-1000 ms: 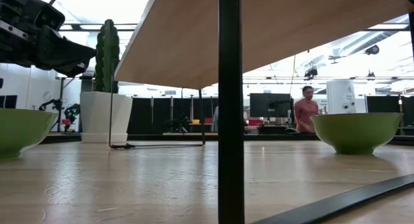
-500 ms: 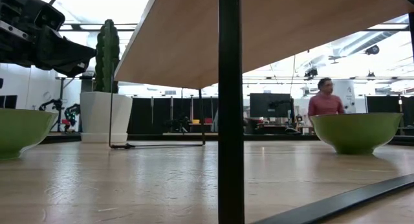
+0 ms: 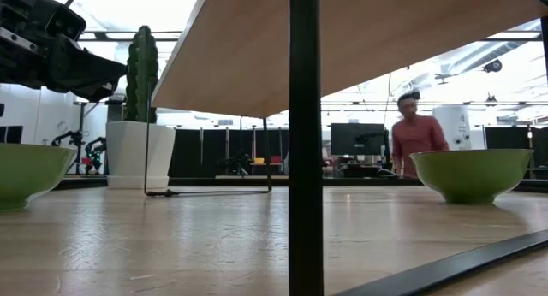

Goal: Pick & Place Mini bowls
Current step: Stack the blue bowl on the blue bowl on the shelf

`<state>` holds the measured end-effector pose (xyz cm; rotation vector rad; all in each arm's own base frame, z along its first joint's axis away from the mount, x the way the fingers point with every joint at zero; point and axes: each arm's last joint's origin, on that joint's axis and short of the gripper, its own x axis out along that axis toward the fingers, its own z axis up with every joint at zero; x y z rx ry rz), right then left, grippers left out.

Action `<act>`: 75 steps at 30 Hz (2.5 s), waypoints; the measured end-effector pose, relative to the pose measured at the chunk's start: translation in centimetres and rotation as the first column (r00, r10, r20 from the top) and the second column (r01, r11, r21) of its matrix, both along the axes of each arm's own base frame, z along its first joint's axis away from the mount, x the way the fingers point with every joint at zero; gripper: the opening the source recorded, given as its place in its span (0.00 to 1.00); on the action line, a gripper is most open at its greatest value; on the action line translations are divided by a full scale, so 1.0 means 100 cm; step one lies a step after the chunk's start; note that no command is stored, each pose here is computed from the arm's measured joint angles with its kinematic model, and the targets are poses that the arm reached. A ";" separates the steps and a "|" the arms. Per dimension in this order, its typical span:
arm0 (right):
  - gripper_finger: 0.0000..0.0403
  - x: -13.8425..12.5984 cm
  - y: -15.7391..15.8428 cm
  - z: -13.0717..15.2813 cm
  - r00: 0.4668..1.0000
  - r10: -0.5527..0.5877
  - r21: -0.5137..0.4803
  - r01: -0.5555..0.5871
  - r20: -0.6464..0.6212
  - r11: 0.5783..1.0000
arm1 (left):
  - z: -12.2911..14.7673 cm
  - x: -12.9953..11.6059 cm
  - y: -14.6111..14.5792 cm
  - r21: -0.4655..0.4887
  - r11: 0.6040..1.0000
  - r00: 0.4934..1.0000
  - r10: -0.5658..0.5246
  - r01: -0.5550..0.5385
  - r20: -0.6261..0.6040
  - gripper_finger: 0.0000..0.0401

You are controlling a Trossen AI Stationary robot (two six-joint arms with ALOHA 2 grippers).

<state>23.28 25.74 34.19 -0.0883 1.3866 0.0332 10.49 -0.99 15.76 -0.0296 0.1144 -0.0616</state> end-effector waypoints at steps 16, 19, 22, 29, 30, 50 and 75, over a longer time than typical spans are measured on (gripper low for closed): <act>0.40 -0.015 0.048 -0.080 0.996 -0.086 0.172 0.081 0.018 0.982 | 0.000 0.000 0.000 0.000 1.000 1.000 0.000 0.000 0.000 0.00; 0.43 -0.014 0.052 -0.086 0.993 -0.111 0.217 0.101 0.036 0.971 | 0.000 0.000 0.000 0.000 1.000 1.000 0.000 0.000 0.000 0.00; 0.43 -0.015 0.056 -0.096 0.992 -0.115 0.239 0.101 0.045 0.966 | 0.000 0.000 0.000 0.000 1.000 1.000 0.000 0.000 0.000 0.00; 0.43 -0.022 0.065 -0.130 0.992 -0.124 0.185 0.128 -0.034 0.974 | 0.000 0.000 0.000 0.000 1.000 1.000 0.000 0.000 0.000 0.00; 0.43 -0.022 0.066 -0.134 0.992 -0.123 0.182 0.128 -0.038 0.975 | 0.000 0.000 0.000 0.000 1.000 1.000 0.000 0.000 0.000 0.00; 0.35 -0.018 0.072 -0.169 0.989 -0.114 0.090 0.122 -0.097 0.988 | 0.000 0.000 0.000 0.000 1.000 1.000 0.000 0.000 0.000 0.00; 0.02 -0.047 0.029 -0.122 0.946 -0.190 -0.156 0.153 -0.263 0.976 | 0.000 0.000 0.000 0.000 1.000 1.000 0.000 0.000 0.000 0.00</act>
